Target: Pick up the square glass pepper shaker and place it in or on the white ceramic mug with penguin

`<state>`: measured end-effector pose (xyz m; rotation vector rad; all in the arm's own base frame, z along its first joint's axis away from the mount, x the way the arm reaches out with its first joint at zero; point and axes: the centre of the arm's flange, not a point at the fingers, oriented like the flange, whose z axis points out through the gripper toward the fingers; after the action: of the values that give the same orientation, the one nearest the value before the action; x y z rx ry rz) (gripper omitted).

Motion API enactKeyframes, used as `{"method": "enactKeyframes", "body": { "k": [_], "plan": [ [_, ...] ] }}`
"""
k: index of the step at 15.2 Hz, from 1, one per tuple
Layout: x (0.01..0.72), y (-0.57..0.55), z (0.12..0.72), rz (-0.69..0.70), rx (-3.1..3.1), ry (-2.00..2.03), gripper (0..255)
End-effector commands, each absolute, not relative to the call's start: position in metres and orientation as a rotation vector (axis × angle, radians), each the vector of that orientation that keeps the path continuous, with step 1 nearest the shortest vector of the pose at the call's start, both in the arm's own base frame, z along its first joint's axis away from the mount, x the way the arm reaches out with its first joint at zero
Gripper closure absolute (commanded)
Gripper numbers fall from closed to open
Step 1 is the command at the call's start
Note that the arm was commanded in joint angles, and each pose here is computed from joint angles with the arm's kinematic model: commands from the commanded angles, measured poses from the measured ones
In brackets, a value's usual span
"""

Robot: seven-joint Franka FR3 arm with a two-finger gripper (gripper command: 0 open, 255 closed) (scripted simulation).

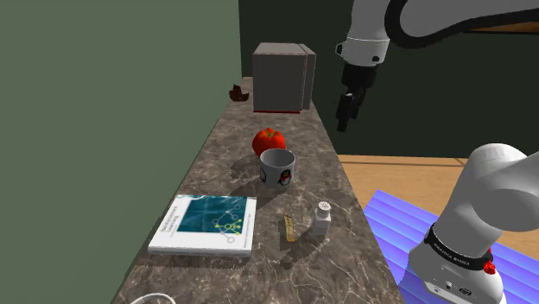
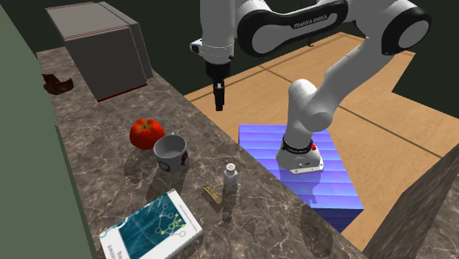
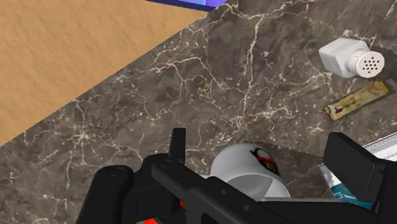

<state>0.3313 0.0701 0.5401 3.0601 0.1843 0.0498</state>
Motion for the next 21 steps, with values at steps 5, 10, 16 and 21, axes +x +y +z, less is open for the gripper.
{"method": "enactKeyframes", "body": {
  "k": [5,10,16,21],
  "plan": [
    [0.342,0.125,0.482,-0.053,3.057,0.258,0],
    [0.345,0.172,0.435,-0.139,3.05,0.32,0],
    [0.343,0.229,0.378,-0.243,3.037,0.393,0],
    [0.339,0.24,0.35,-0.265,3.033,0.409,0]
  ]
}}
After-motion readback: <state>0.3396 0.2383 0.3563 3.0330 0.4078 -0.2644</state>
